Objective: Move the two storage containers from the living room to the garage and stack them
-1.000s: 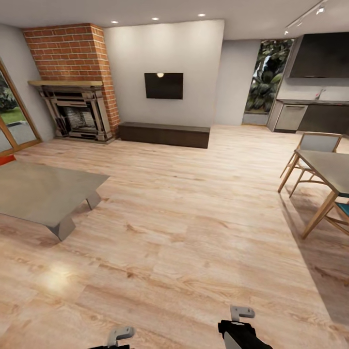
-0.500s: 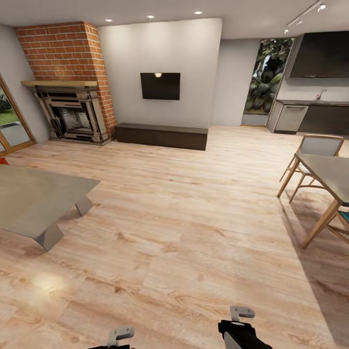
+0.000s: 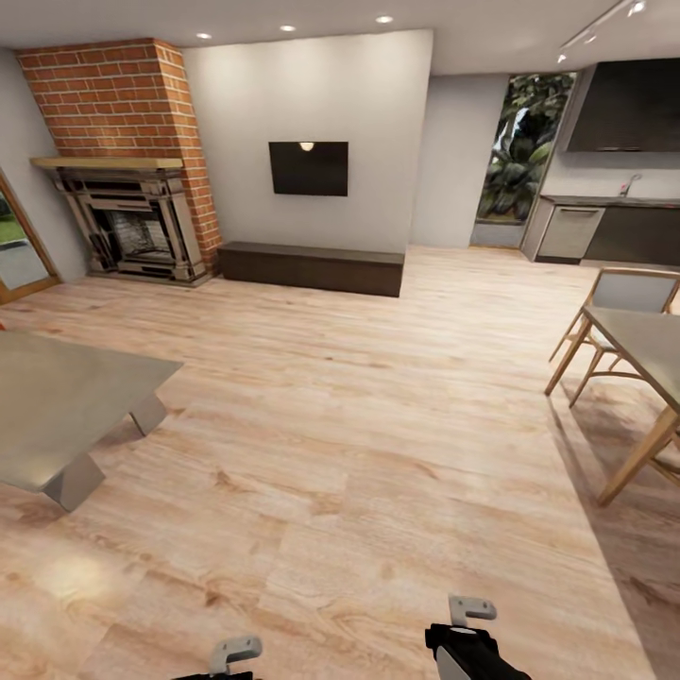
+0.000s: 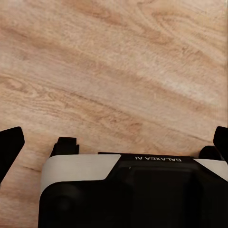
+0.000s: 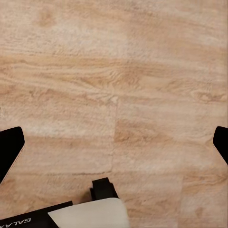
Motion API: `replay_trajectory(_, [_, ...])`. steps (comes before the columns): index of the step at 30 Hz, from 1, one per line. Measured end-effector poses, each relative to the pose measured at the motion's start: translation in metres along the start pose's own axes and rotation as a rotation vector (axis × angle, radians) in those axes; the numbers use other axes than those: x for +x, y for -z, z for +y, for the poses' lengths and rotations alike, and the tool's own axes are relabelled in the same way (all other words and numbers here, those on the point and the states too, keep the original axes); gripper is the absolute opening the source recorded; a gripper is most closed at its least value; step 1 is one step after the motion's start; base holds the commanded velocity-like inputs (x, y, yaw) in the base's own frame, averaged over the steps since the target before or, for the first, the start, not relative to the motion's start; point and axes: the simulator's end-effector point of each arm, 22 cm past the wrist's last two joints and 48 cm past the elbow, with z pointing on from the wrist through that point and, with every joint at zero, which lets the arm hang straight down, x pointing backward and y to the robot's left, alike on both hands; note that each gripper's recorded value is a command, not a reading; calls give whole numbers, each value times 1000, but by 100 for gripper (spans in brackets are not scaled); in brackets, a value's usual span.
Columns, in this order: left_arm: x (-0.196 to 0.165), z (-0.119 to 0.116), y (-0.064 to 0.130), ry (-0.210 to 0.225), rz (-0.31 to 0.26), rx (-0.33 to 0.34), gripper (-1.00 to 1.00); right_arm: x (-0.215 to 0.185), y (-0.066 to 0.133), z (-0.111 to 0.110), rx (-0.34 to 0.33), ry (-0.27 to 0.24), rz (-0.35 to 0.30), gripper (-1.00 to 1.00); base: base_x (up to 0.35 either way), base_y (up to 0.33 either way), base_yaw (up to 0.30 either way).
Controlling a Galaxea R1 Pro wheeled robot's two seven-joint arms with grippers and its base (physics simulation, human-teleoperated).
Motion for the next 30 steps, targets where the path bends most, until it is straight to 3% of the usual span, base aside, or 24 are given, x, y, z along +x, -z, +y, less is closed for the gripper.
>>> replay_trajectory(30, [0,0,0,0,0,0,100,0,0,0,0,0,0,100,324,0,0])
